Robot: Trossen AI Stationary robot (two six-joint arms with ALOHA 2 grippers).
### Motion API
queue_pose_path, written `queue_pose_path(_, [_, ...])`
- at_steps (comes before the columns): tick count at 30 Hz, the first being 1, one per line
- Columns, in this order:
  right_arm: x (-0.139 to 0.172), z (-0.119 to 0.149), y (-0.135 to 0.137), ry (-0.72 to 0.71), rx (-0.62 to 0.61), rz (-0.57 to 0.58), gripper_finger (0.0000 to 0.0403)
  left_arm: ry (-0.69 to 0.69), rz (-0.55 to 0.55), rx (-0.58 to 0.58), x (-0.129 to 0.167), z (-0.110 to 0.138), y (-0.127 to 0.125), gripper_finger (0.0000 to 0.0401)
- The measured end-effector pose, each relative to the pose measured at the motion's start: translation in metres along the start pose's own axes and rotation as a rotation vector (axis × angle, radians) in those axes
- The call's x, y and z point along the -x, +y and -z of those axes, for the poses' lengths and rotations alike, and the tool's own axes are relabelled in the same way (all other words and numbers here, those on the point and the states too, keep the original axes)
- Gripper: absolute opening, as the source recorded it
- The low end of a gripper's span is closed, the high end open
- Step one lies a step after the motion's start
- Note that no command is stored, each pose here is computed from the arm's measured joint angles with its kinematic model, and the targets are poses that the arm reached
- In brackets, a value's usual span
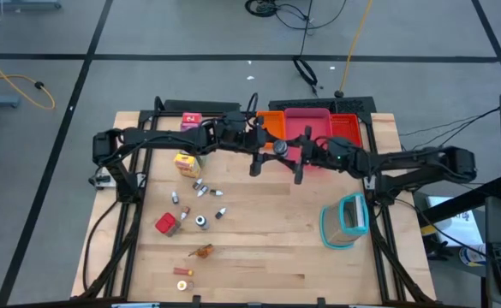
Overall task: Pick & Place Kitchen Items
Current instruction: Put the purple spice bottle into the red bin
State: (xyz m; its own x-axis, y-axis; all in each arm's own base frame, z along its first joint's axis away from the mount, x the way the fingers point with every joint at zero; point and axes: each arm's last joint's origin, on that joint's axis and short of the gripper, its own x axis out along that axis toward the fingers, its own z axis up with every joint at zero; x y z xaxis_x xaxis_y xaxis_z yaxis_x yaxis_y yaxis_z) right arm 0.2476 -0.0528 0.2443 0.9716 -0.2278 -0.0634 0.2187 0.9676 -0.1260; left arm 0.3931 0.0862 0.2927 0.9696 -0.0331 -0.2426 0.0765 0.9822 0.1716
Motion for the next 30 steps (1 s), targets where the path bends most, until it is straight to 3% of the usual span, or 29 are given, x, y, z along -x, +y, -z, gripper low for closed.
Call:
queue_pose_path(8, [-0.003,0.002,0.000,0.046,0.001,-0.007,0.0150,0.031,-0.013,0.020,0.000,0.003,-0.001,0.0228])
queue_pose_path(19, [-0.001,0.001,-0.006,0.056,0.005,0.031,0.0148,0.037,-0.066,0.005,0.001,0.002,0.001,0.0200])
queue_pose_path(30, [0.016,-0.001,-0.017,0.147,0.033,0.147,0.0148,0.172,-0.270,0.025,0.018,0.002,0.013,0.0245])
